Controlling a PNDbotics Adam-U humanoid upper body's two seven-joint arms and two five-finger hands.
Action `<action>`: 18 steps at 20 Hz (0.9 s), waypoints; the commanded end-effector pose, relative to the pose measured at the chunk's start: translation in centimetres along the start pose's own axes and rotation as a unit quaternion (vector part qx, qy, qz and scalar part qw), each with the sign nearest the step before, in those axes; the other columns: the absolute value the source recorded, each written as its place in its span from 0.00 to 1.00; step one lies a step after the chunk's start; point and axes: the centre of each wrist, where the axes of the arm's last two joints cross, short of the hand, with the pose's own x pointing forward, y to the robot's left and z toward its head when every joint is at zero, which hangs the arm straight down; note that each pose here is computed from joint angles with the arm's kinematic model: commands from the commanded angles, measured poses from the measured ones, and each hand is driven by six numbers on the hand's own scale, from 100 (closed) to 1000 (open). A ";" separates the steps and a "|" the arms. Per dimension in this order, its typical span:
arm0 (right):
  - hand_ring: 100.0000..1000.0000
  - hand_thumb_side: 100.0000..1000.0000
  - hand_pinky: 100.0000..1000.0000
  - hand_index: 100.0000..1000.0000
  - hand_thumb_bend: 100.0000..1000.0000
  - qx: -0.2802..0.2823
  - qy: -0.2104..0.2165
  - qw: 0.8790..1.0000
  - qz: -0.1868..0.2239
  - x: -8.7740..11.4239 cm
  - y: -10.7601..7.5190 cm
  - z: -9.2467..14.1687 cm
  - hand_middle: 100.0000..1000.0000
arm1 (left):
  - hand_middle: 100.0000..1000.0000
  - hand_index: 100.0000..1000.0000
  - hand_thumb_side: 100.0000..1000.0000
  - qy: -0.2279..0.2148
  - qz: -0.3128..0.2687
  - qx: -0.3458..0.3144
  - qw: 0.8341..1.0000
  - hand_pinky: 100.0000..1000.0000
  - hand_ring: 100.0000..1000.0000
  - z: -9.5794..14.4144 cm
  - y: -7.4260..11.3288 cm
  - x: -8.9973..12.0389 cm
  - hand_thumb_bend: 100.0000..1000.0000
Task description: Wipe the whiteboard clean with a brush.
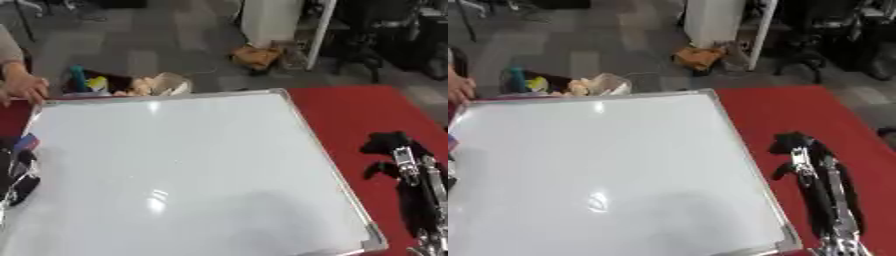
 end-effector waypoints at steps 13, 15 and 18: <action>0.60 0.78 0.28 0.64 0.00 0.007 -0.018 1.000 0.003 0.8 -0.2 -0.5 0.51 | 0.60 0.73 0.80 -0.234 0.100 -0.043 0.966 0.55 0.56 2.4 4.3 9.7 0.66; 0.60 0.78 0.28 0.64 0.00 0.008 -0.018 1.000 0.003 0.9 -0.1 -0.5 0.51 | 0.59 0.73 0.83 -0.270 0.115 -0.052 0.955 0.53 0.55 3.1 4.9 11.0 0.64; 0.60 0.78 0.28 0.64 0.00 0.009 -0.019 1.000 0.003 0.9 -0.1 -0.6 0.51 | 0.58 0.73 0.84 -0.323 0.135 -0.063 0.935 0.52 0.54 3.9 6.1 12.6 0.63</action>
